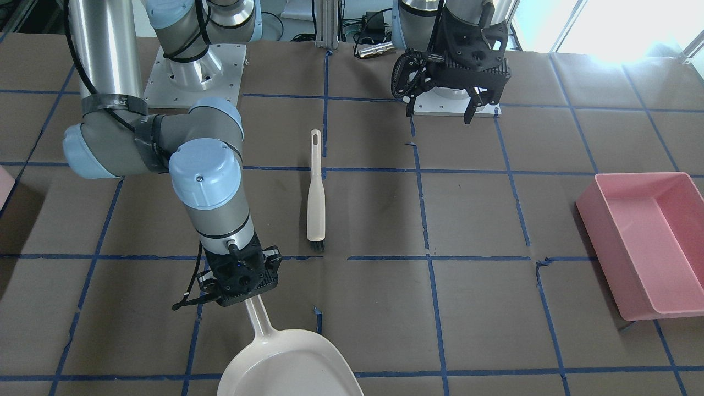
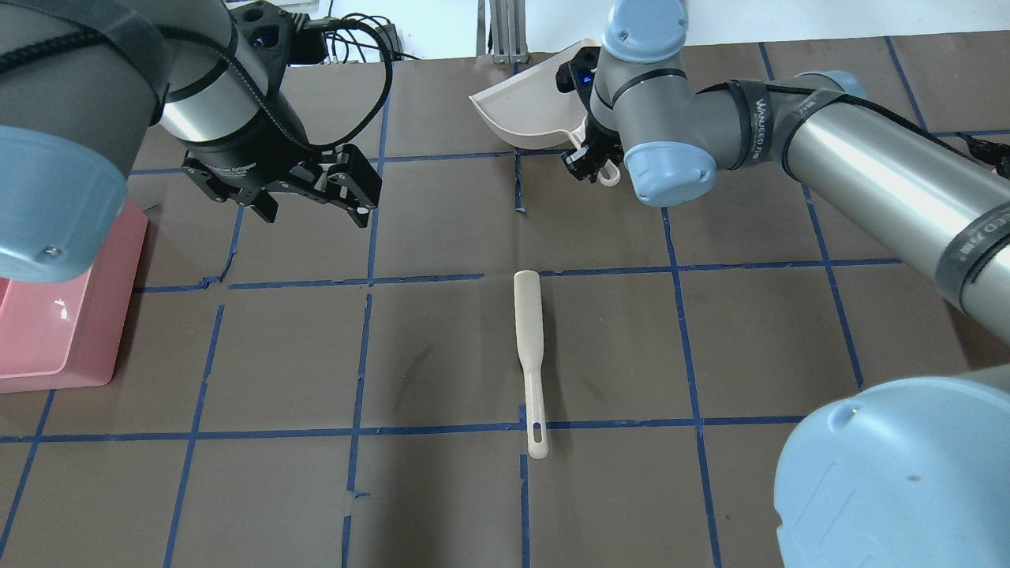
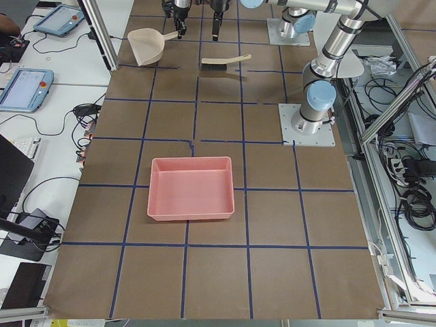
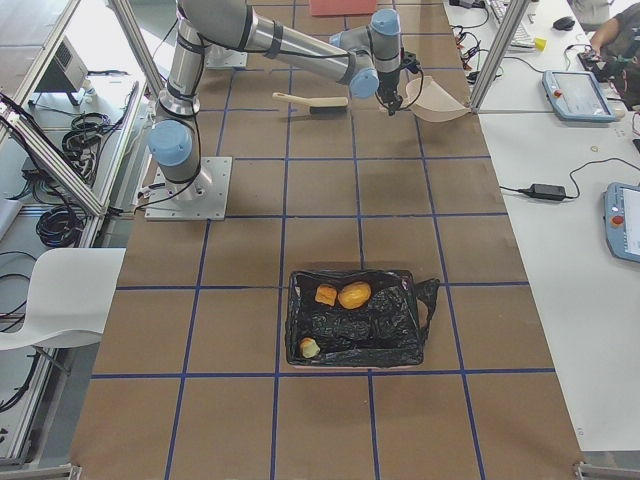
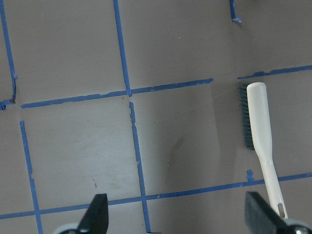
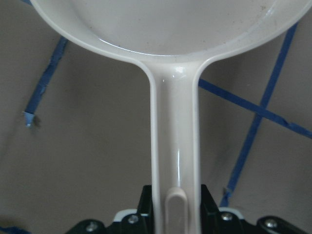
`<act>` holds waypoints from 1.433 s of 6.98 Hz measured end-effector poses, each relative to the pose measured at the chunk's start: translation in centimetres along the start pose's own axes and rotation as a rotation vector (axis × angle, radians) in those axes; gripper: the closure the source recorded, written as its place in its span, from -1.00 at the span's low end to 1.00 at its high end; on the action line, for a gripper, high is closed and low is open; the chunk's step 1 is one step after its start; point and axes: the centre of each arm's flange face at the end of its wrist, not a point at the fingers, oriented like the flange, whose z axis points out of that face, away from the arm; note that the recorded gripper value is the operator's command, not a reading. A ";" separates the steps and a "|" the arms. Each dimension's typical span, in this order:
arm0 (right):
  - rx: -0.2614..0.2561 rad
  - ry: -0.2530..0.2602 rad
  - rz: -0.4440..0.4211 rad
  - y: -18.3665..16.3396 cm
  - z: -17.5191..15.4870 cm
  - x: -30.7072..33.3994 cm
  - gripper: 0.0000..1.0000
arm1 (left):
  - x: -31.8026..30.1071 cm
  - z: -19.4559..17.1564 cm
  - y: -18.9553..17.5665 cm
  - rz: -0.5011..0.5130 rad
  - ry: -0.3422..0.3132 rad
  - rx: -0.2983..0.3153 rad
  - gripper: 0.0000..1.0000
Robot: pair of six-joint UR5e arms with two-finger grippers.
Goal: Sweep and dump trash in nearest bin
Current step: 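Carry the empty dustpan back over the table with the right gripper, then lower the dustpan beside the brush and open the right gripper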
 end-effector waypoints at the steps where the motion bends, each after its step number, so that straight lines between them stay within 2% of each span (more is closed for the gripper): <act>1: -0.008 -0.026 0.016 0.1 -0.1 -2.5 0.89 | 0.0 0.0 0.0 -0.001 -0.001 -0.003 -1.00; 4: -0.080 -0.064 0.117 0.9 1.8 -6.1 0.89 | -0.1 -0.4 0.2 -0.003 -0.003 -0.019 -1.00; 8: -0.137 -0.073 0.103 1.6 2.9 -9.6 0.83 | -0.1 -0.3 0.4 -0.003 0.000 -0.035 -1.00; 9: -0.152 -0.072 0.110 1.8 2.8 -9.6 0.73 | -0.1 -0.2 0.4 -0.003 0.001 -0.035 -1.00; 10: -0.161 -0.074 0.123 1.9 2.6 -9.7 0.34 | -0.1 -0.1 0.4 -0.002 0.001 -0.035 -1.00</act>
